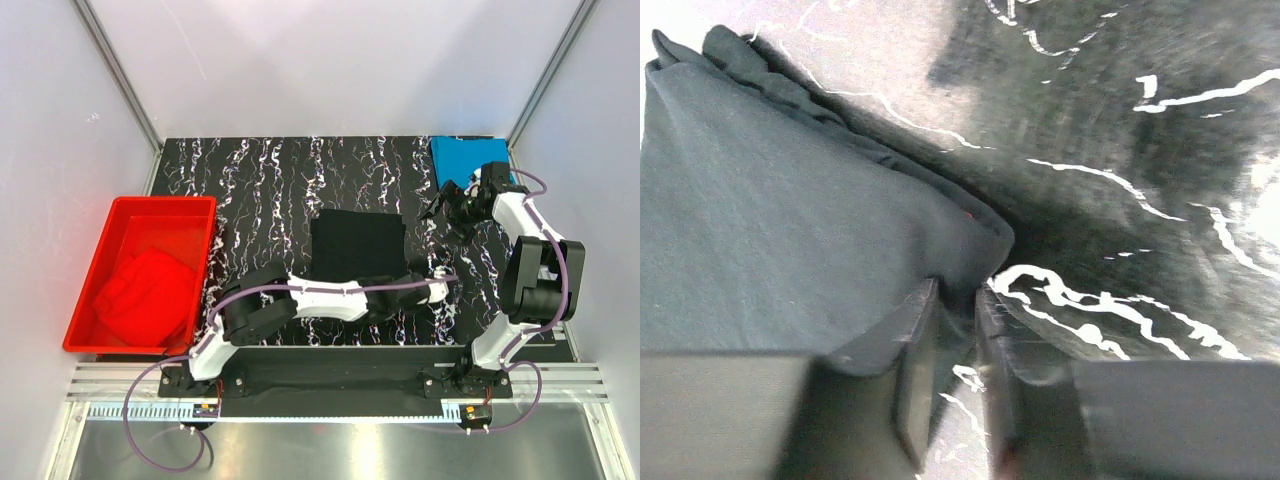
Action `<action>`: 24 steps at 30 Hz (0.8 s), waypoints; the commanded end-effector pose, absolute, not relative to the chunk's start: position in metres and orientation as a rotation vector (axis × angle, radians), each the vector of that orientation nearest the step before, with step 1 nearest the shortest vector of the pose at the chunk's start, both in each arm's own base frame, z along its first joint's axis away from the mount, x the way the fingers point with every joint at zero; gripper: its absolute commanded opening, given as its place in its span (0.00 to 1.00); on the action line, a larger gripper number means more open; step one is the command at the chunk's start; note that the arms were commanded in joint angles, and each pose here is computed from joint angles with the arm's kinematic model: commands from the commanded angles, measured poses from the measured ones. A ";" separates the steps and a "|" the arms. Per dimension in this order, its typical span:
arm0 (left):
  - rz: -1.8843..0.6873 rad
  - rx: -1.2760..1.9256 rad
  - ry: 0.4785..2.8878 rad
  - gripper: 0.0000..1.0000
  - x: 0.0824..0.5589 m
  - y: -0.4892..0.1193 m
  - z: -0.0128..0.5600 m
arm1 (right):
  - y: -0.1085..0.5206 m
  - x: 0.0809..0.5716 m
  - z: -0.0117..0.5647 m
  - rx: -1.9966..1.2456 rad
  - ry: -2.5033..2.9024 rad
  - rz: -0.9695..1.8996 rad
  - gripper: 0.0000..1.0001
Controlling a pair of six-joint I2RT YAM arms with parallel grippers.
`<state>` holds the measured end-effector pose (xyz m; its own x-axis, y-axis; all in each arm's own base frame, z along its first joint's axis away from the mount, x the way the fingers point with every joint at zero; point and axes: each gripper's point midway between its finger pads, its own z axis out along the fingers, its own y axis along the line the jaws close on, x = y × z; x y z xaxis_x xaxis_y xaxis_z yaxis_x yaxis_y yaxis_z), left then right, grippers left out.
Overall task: Fold and stack the t-shirts
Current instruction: Neatly place the folded tshirt to the corner
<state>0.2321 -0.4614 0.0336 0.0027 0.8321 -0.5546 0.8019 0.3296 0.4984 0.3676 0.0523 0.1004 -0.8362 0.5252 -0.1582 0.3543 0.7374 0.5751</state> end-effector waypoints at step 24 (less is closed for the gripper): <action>-0.247 1.247 1.843 0.00 0.246 -0.448 0.112 | 0.098 0.378 0.079 0.767 2.507 1.280 1.00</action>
<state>0.2456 -0.4424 0.0840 -0.1232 0.7191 -0.6839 0.8305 0.4519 0.3256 0.3740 0.0905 0.0779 -0.8309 0.5559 0.0233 0.3756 0.5297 0.7605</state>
